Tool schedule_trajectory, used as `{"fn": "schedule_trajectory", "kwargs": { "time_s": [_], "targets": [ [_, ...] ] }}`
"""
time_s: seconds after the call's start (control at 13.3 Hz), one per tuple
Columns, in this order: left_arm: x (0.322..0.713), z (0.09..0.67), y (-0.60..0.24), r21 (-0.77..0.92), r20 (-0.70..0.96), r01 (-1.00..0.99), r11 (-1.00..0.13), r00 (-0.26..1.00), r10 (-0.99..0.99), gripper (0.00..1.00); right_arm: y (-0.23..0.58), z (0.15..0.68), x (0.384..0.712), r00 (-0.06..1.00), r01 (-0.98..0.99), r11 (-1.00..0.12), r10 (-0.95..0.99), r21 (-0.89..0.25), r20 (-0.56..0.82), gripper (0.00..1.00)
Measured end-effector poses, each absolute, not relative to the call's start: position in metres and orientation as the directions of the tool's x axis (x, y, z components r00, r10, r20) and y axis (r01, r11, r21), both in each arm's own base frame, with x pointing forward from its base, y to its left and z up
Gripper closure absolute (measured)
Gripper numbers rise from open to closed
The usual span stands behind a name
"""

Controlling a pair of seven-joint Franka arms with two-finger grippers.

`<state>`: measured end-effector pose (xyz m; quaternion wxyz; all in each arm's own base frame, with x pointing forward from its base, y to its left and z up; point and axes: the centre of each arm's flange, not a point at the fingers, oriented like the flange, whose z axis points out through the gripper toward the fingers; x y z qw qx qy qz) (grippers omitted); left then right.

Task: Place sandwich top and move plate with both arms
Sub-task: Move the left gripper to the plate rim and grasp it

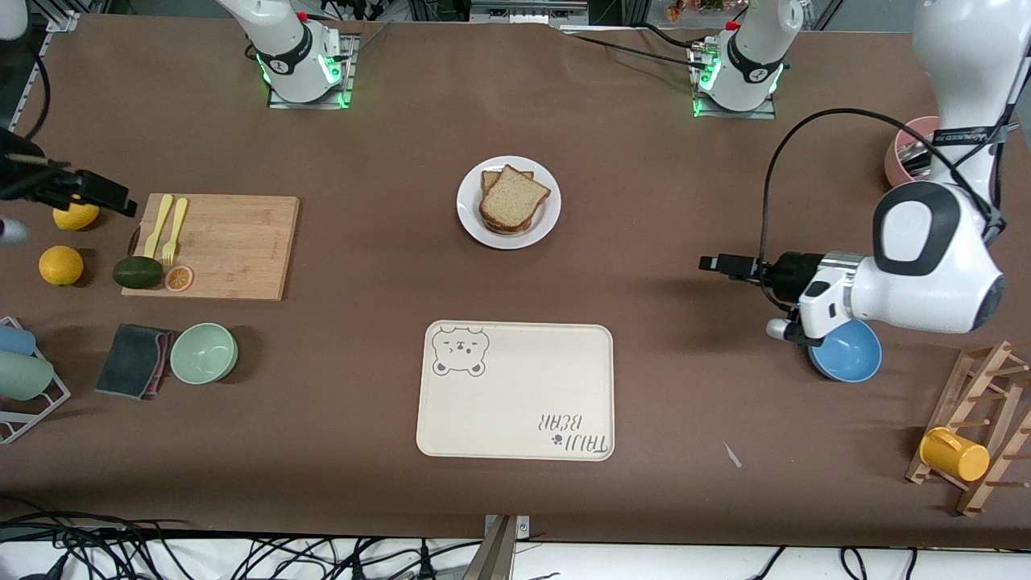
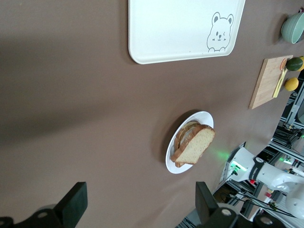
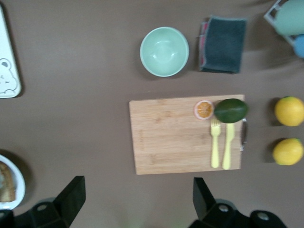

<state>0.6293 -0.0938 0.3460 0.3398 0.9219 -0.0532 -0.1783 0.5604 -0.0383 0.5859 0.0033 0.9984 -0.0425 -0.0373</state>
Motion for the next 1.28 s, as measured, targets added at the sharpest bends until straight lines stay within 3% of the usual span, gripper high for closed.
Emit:
{"fn": "schedule_trajectory", "kwargs": {
  "time_s": [0.38,0.6,1.28],
  "targets": [
    [0.633,0.301,-0.123,0.75,-0.202,-0.063,-0.659,0.926,-0.319,0.0,-0.036,0.58,0.545,1.0,-0.025,-1.0,-0.025,0.015,-0.016,0.0],
    [0.632,0.287,-0.144,0.75,-0.194,-0.082,-0.656,0.921,-0.337,0.0,-0.046,0.58,0.544,0.999,0.048,-0.999,0.048,0.013,-0.014,0.0],
    [0.621,0.256,-0.21,0.764,-0.192,-0.089,-0.639,0.914,-0.357,0.0,-0.064,0.588,0.543,1.0,0.023,-0.999,0.023,-0.033,0.007,0.0]
  ]
}}
